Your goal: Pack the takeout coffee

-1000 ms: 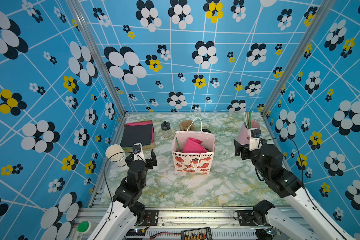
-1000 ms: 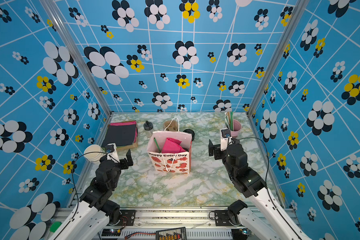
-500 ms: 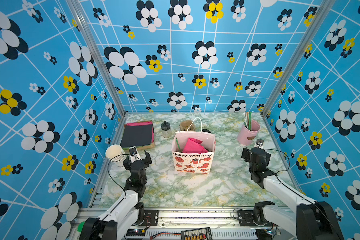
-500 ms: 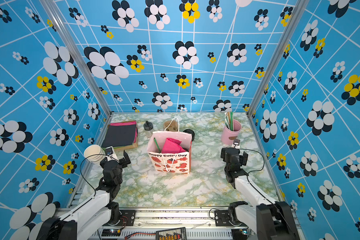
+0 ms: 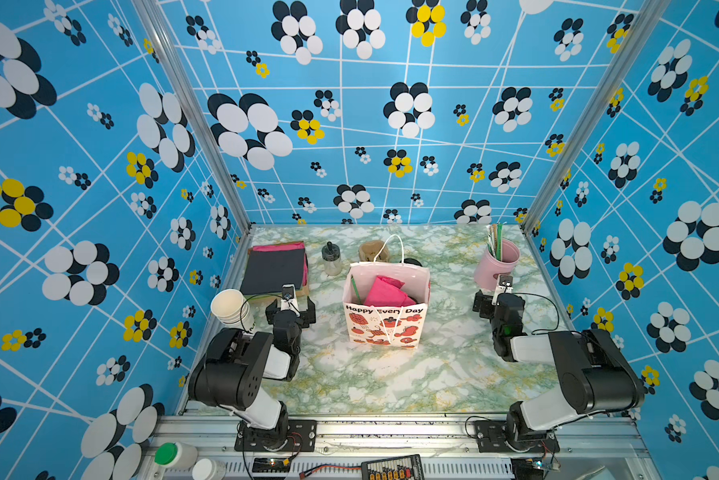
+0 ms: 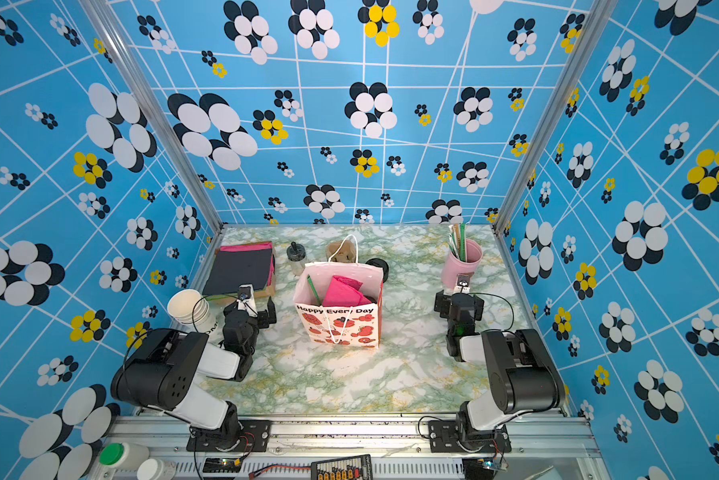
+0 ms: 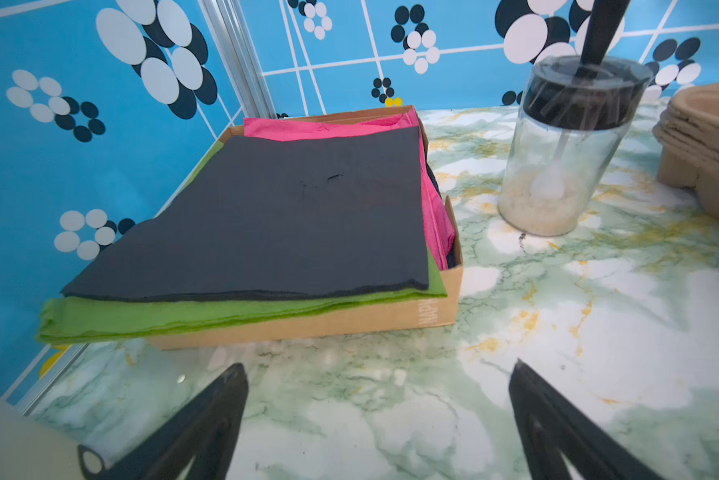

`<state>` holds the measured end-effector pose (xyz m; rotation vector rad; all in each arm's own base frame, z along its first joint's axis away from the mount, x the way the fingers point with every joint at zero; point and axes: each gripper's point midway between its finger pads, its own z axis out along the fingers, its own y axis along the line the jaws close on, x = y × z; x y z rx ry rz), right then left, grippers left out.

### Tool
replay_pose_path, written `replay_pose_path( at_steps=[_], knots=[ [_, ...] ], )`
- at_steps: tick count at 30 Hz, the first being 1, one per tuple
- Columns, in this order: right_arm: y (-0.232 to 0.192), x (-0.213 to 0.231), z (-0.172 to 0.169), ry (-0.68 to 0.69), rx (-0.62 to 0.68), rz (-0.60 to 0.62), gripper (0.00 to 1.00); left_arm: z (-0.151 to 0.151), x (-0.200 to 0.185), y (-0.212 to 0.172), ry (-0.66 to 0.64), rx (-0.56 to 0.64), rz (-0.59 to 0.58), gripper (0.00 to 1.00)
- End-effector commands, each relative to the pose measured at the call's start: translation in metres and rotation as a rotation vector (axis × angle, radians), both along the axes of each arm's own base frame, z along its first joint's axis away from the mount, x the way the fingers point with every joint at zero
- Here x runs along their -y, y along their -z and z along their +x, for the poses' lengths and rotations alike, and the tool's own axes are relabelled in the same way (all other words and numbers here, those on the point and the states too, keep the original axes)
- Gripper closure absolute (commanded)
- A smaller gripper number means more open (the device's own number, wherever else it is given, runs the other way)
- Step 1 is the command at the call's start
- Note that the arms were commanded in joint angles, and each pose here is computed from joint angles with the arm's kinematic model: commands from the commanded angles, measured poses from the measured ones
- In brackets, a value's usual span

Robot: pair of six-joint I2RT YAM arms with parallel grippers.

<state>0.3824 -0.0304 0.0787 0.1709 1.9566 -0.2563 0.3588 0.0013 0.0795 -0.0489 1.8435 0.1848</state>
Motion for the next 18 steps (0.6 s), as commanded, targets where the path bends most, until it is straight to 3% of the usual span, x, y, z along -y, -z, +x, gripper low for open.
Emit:
replay_pose_path(
  at_steps=[1, 6, 18],
  knots=[
    [-0.015, -0.011, 0.011, -0.070, 0.048, 0.034, 0.01, 0.015, 0.008, -0.028, 0.040, 0.087, 0.003, 0.01],
    [-0.016, -0.008, 0.011, -0.068, 0.056, 0.039, 0.01, 0.034, -0.008, -0.020, -0.027, -0.012, -0.035, 0.01],
    [-0.016, -0.009, 0.012, -0.072, 0.056, 0.039, 0.01, 0.034, -0.010, -0.020, -0.030, -0.015, -0.043, 0.01]
  ],
)
